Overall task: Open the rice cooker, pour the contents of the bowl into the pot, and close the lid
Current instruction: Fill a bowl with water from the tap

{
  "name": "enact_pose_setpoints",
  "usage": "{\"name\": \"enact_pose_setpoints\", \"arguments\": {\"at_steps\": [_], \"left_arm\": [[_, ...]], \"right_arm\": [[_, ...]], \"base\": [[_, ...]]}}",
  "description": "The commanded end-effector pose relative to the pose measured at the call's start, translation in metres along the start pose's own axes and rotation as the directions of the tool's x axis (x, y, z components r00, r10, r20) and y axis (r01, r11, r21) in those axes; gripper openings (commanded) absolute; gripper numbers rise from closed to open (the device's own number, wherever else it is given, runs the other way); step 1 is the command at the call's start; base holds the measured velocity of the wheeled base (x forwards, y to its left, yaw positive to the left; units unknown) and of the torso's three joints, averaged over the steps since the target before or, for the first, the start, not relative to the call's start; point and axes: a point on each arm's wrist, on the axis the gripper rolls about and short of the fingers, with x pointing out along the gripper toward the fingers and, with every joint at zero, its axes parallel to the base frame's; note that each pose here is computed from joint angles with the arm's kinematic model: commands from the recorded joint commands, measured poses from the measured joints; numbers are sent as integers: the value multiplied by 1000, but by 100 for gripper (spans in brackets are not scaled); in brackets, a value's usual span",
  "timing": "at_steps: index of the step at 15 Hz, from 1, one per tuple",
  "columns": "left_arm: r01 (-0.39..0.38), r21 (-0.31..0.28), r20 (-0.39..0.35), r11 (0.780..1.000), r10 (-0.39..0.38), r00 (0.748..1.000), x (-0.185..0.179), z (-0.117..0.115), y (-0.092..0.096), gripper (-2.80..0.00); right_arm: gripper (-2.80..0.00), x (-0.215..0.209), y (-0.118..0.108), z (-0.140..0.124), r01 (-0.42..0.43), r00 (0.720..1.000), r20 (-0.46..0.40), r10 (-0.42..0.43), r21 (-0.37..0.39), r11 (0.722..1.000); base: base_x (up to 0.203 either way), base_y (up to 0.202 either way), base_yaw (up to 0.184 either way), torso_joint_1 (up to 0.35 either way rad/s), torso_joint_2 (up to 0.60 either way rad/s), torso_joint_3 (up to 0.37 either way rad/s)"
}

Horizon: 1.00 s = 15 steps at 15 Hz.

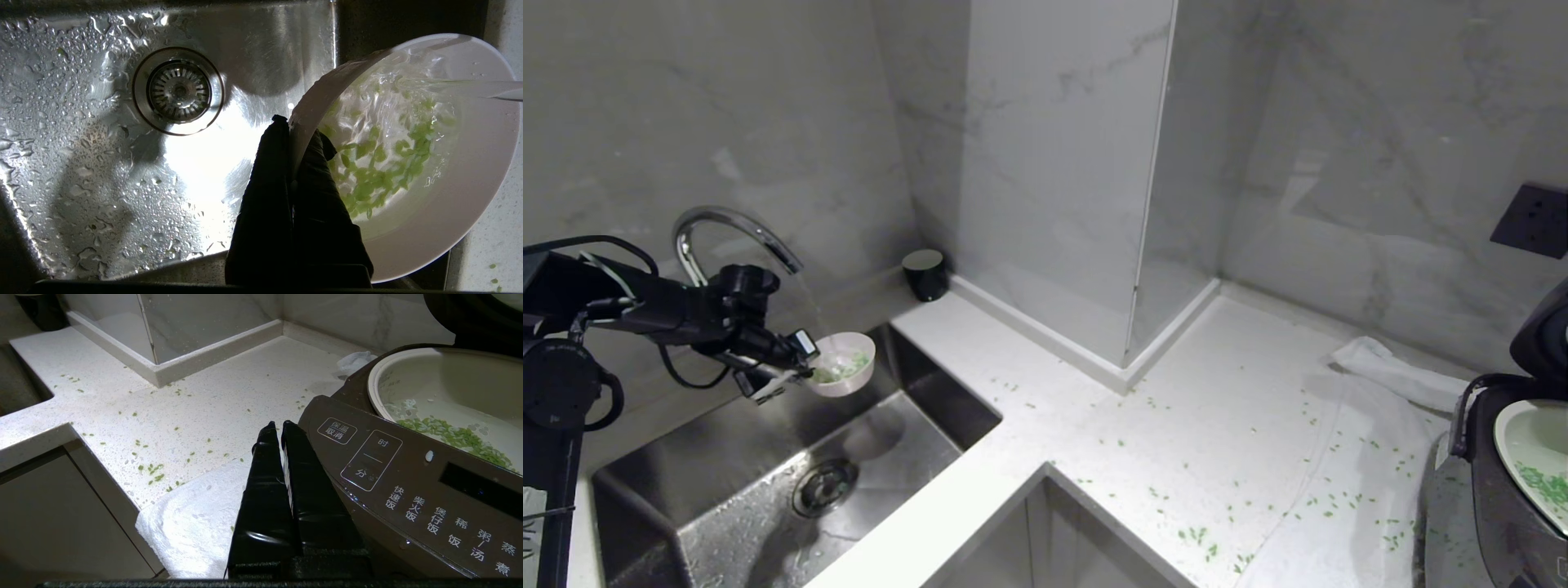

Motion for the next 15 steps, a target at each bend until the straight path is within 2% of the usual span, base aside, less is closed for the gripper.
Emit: {"name": "enact_pose_setpoints", "arguments": {"at_steps": [1,15], "left_arm": [[-1,-1,-7,1000,1,1000,1,-2,-1,-280],[1,-1,-6,1000,-1,1000,-2,-2,-2,-280]], "right_arm": [[-280,0,0,0,-1,1000,-1,1,-1,1000],[-280,0,0,0,-1,1000,-1,1,-1,1000]], "base": [[0,0,0,0,0,0],[0,0,0,0,0,0]]}}
